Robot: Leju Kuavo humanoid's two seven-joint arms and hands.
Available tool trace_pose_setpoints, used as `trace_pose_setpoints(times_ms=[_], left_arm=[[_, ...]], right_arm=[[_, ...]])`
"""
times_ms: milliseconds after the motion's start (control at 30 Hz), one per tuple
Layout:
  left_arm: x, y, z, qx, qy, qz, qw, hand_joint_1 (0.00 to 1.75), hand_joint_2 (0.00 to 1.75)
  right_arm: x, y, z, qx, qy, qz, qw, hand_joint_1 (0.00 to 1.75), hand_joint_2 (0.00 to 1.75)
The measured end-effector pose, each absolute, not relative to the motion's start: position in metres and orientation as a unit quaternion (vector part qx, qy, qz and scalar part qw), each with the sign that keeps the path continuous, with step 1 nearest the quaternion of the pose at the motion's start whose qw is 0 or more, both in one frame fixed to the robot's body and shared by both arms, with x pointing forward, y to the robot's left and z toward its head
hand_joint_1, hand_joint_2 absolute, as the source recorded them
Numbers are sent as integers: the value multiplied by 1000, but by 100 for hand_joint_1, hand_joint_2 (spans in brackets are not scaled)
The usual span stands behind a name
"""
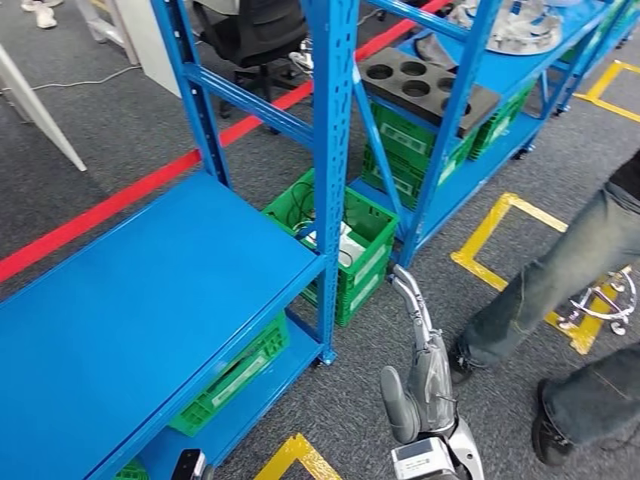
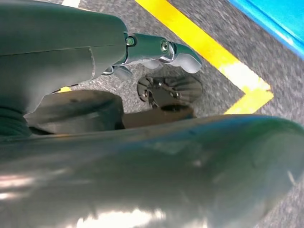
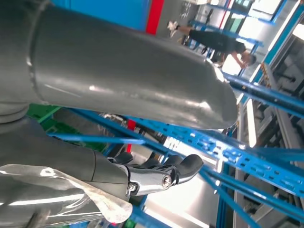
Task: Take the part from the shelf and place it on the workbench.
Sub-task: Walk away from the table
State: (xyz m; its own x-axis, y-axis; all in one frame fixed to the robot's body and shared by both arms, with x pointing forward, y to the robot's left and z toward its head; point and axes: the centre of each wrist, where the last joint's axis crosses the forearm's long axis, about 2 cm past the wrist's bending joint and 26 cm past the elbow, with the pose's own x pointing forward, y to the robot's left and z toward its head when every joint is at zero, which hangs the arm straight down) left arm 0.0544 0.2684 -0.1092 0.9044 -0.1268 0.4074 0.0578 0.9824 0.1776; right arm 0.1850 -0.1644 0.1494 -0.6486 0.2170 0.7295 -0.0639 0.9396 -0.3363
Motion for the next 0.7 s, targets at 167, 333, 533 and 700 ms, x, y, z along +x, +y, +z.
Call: trace_pose_setpoints(times_ms=[167,333,533,700], left_arm=[[56,268,-109,80,-215,-47,972,0,0],[52,269,-110,81,-211,-48,973,0,0],[53,268,-109,81,-212,-48,973,0,0],[54,269,-109,81,-213,-48,973,0,0]], right_arm=[[185,-164,149,-43,-892,169,417,0,0],[185,-164,149,-44,-892,168,417,0,0],[183,-165,148,-44,-891,168,420,0,0],[183,-165,148,-45,-891,168,419,0,0]])
